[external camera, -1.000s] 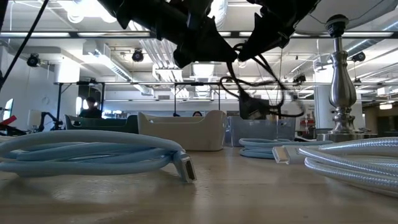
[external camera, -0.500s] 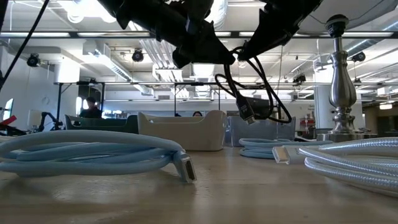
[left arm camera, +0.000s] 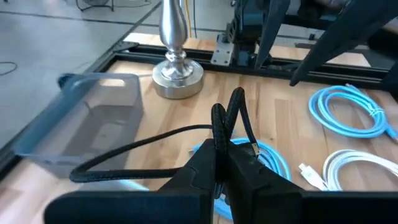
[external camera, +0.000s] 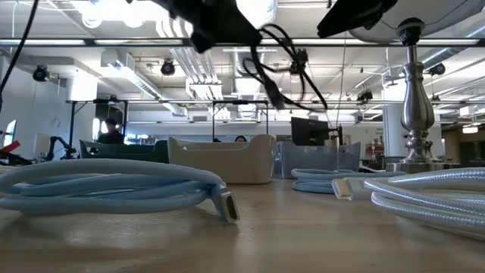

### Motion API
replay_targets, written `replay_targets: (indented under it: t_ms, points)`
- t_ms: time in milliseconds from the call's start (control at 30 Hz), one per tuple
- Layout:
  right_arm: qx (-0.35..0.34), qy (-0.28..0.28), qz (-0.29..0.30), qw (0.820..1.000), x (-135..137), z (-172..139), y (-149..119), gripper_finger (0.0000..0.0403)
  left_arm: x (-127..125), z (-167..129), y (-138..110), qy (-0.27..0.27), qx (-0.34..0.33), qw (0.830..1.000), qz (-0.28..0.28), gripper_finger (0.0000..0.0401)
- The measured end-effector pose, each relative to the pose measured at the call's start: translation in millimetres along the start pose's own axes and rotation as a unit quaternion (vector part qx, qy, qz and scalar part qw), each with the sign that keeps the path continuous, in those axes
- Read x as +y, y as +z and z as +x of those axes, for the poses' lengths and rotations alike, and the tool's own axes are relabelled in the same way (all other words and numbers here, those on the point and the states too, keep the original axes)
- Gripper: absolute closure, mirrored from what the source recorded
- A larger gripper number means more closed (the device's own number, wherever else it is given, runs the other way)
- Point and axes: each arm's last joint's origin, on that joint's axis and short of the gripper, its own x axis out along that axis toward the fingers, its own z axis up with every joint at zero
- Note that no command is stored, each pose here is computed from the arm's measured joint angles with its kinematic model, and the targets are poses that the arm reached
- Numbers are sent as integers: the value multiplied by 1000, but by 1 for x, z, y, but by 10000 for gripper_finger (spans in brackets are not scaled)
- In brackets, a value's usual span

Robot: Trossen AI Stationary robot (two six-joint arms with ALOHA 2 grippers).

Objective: Pick & Place USB Port
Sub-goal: Put the black charger cable into the gray bin

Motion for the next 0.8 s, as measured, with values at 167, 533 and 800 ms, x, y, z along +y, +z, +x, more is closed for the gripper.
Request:
replay_targets:
  t_ms: [167, 533, 800]
  points:
    - [8, -4, -2, 1000, 1, 4, -4, 273, 12, -42, 18, 48, -13, 999, 6, 378]
    - [18, -4, 5, 1000, 3, 8, -7, 288, 47, -128, 0, 260, -14, 965, -26, 378]
    - [22, -5, 5, 1000, 4, 10, -12, 284, 68, -156, -66, 329, -37, 938, -105, 378]
